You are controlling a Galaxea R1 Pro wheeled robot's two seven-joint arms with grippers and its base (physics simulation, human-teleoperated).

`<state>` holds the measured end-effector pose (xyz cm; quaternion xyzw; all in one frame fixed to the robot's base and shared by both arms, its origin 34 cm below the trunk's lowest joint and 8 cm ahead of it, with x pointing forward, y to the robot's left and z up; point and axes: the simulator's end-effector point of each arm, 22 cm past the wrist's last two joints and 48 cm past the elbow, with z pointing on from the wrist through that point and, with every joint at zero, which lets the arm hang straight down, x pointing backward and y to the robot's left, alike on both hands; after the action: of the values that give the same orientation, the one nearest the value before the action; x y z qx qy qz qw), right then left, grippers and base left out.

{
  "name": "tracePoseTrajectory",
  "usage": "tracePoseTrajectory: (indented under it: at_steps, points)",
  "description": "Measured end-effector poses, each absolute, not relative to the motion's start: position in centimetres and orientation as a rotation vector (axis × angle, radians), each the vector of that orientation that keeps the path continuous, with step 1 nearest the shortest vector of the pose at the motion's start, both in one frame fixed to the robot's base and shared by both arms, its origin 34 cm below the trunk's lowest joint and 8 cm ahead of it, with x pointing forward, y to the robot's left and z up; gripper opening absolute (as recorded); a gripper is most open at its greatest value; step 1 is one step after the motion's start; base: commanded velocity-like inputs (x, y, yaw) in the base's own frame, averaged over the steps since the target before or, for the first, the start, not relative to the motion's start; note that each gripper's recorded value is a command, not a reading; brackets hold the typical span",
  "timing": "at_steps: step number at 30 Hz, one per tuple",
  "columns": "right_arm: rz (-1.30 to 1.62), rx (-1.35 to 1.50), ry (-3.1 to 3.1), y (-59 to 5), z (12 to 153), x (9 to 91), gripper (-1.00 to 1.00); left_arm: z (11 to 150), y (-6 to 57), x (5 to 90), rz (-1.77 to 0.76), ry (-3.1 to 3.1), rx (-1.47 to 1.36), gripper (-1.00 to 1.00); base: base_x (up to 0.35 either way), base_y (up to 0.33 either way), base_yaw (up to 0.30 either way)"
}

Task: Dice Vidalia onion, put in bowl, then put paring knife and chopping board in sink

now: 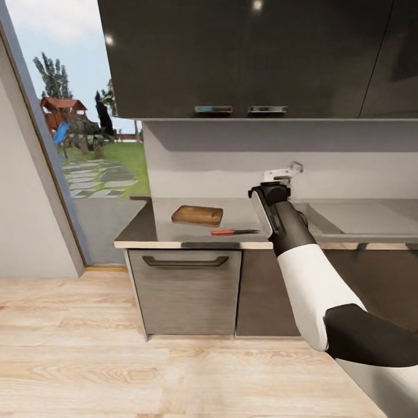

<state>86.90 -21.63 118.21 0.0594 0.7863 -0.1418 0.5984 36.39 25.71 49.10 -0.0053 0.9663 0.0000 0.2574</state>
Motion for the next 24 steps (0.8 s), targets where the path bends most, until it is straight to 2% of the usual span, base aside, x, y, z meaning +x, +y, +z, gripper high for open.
tracePoseTrajectory:
  at_steps: [24]
  points:
    - [-0.334,0.121,1.882,-21.4,115.2,87.6,1.00,49.1,25.8,36.4,0.001,2.621,-0.013,1.00,0.223,0.240,0.000]
